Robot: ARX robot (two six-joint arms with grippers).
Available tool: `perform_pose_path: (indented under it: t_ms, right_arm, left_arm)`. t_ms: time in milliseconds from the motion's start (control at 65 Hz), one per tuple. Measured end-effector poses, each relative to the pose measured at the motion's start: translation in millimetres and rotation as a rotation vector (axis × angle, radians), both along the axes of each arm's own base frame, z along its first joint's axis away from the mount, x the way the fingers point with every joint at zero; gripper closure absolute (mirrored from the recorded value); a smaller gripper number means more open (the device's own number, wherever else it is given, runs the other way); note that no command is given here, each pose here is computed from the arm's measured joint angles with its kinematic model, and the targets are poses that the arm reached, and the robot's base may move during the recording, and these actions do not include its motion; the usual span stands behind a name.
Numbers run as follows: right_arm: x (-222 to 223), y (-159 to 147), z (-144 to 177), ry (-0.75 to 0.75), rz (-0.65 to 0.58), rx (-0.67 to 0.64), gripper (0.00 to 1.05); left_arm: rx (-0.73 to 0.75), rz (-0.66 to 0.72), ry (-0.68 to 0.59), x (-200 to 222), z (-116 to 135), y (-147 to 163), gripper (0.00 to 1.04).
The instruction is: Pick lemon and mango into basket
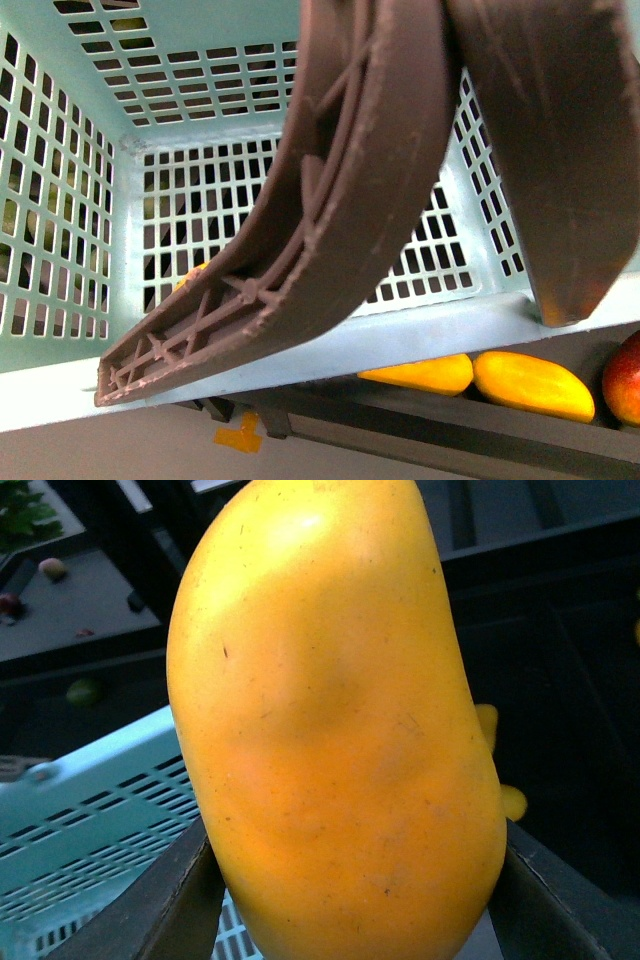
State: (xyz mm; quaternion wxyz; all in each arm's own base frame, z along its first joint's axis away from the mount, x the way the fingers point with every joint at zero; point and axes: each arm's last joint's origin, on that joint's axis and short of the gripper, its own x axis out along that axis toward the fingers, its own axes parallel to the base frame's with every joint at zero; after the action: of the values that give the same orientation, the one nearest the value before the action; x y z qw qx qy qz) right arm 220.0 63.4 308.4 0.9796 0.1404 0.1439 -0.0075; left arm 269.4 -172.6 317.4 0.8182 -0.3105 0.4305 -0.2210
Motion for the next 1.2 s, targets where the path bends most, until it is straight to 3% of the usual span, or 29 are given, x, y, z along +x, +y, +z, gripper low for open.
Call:
perform_pose_path:
  t_ms: [292, 523, 800, 984, 1092, 1199]
  right_arm:
    - [9.8, 58.2, -26.6, 0.075, 0.147, -0.043, 0.43]
    - [22.3, 74.1, -45.3, 0.139, 0.141, -0.041, 0.42]
    - [22.0, 76.9, -45.9, 0.147, 0.138, -0.007, 0.08]
    - [14.6, 65.1, -33.1, 0.117, 0.091, -0.007, 0.09]
    - [2.5, 30.1, -11.5, 0.048, -0.072, -0.047, 0.09]
    - [-7.9, 8.3, 0.6, -0.045, -0.126, -0.052, 0.12]
  left_arm:
    - [-0.001, -0.001, 0.0, 0.0, 0.0, 0.0, 0.9]
    - [0.001, 0.001, -0.001, 0.0, 0.0, 0.0, 0.9]
    - [0.001, 0.001, -0.001, 0.0, 0.0, 0.0, 0.9]
    - [0.002, 0.002, 0.002, 0.6, -0.9, -0.3, 0.9]
    - [0.004, 0.001, 0.001, 0.6, -1.0, -0.3, 0.9]
    - [0.006, 0.003, -0.001, 1.0, -0.9, 0.3, 0.9]
